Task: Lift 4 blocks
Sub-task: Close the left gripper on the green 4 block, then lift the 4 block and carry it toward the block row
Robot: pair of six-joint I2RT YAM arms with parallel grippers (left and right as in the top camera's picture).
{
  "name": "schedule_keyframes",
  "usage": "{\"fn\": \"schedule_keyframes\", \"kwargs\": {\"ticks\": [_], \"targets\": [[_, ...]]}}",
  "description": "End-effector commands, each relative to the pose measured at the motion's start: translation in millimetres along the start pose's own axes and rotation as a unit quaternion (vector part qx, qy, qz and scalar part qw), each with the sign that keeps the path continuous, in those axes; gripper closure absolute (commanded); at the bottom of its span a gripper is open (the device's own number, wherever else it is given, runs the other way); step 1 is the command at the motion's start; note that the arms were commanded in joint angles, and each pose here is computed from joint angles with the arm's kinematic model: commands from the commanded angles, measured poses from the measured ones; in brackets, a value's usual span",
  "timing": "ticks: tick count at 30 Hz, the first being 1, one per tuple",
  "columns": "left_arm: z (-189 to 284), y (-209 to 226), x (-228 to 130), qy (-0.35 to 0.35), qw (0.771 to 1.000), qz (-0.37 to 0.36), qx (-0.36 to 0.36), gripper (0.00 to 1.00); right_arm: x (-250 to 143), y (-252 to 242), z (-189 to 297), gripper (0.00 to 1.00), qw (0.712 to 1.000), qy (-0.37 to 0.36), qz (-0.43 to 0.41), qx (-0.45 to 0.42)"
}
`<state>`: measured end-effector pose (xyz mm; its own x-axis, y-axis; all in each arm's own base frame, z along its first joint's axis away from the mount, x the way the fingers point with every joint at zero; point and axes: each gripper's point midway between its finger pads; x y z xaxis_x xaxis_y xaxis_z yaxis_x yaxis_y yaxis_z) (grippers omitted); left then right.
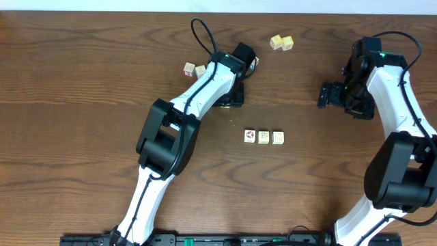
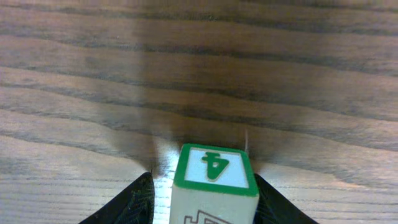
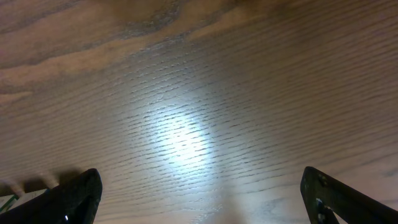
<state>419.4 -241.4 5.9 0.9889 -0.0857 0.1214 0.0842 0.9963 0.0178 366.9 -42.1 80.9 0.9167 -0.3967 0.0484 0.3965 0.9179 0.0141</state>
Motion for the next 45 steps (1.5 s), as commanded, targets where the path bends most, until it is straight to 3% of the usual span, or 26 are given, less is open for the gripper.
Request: {"fn": "schedule_keyframes", "kwargs": {"ticks": [1, 20, 25, 33, 40, 45], "targets": [[-9, 2, -2, 0.001, 1.0, 0.005, 0.012, 0.51, 4, -1, 3, 0.01, 1.0, -0.007, 0.004, -0.003], [-9, 1, 0, -0.002, 0.999, -0.042, 0.01, 0.52, 4, -1, 3, 0.01, 1.0, -0.007, 0.004, -0.003], [-9, 2, -1, 0.0, 0.999, -0.042, 0.011, 0.6, 4, -1, 3, 0.01, 1.0, -0.007, 0.004, -0.003], [-9, 2, -1, 0.0, 0.999, -0.043, 0.011, 0.61, 4, -1, 3, 0.01, 1.0, -0.007, 0.004, -0.003], [-9, 2, -1, 0.001, 0.999, -0.043, 0.011, 0.7, 4, -1, 3, 0.01, 1.0, -0.007, 0.004, -0.003], [-8, 5, -7, 0.012, 0.999, -0.043, 0.016, 0.71, 4, -1, 3, 0.01, 1.0, -0.007, 0.004, -0.003]]}}
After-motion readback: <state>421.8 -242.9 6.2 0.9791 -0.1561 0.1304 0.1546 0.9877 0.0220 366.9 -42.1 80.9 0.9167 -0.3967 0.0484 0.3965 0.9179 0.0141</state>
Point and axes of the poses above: each gripper's point midway between its finger pads, its own z axis back along the fingers, its own y axis along the line the jaws close on, x = y × z, and after that the axes turned 5 degrees about -z, right-handed
